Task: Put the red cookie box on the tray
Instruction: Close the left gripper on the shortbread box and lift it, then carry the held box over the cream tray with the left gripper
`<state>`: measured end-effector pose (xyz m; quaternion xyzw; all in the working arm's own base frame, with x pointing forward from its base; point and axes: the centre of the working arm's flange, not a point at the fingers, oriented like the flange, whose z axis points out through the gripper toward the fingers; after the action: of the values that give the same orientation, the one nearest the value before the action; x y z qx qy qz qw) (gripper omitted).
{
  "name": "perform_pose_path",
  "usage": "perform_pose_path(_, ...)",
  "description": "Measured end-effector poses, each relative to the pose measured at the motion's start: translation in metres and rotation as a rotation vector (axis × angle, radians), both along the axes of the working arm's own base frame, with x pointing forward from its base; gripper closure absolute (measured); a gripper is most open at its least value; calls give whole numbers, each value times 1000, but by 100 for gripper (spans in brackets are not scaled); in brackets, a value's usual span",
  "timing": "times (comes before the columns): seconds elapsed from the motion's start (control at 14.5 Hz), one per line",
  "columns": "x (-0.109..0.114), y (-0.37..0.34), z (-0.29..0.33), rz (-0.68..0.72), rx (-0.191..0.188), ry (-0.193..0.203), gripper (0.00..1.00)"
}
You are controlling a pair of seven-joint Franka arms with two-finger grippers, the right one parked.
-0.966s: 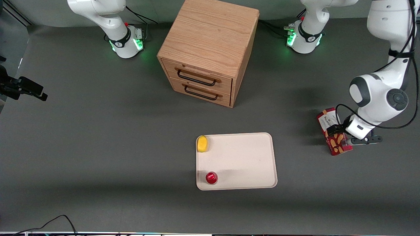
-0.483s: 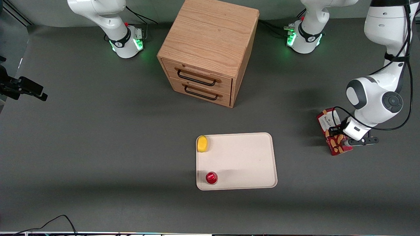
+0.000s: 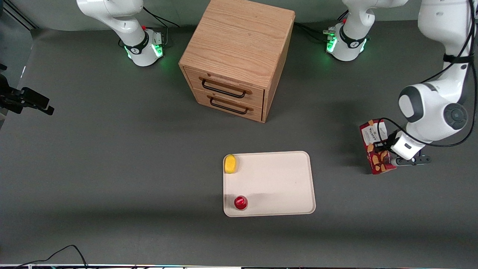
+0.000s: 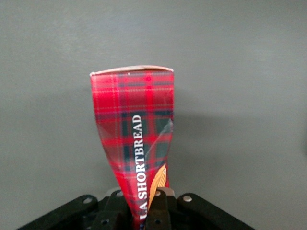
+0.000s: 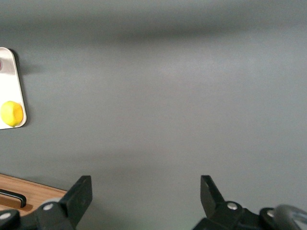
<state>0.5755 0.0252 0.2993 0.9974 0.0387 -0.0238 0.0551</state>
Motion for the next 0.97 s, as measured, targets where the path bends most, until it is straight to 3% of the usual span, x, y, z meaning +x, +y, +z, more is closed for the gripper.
perform_pose_path(0.07, 3, -9, 36, -16, -9, 28, 89)
perform_pose_path(0.21, 9, -17, 127, -50, 25, 77, 89)
perform_pose_path(0.34, 9, -26, 218, -77, 60, 94, 89)
perform_pose_path(0.48, 8, -42, 271, -71, 76, 87, 89)
perform_pose_path(0.76, 20, -135, 246, 49, 96, 122, 89)
perform_pose_path(0.97, 41, -241, 187, 225, 59, 66, 89)
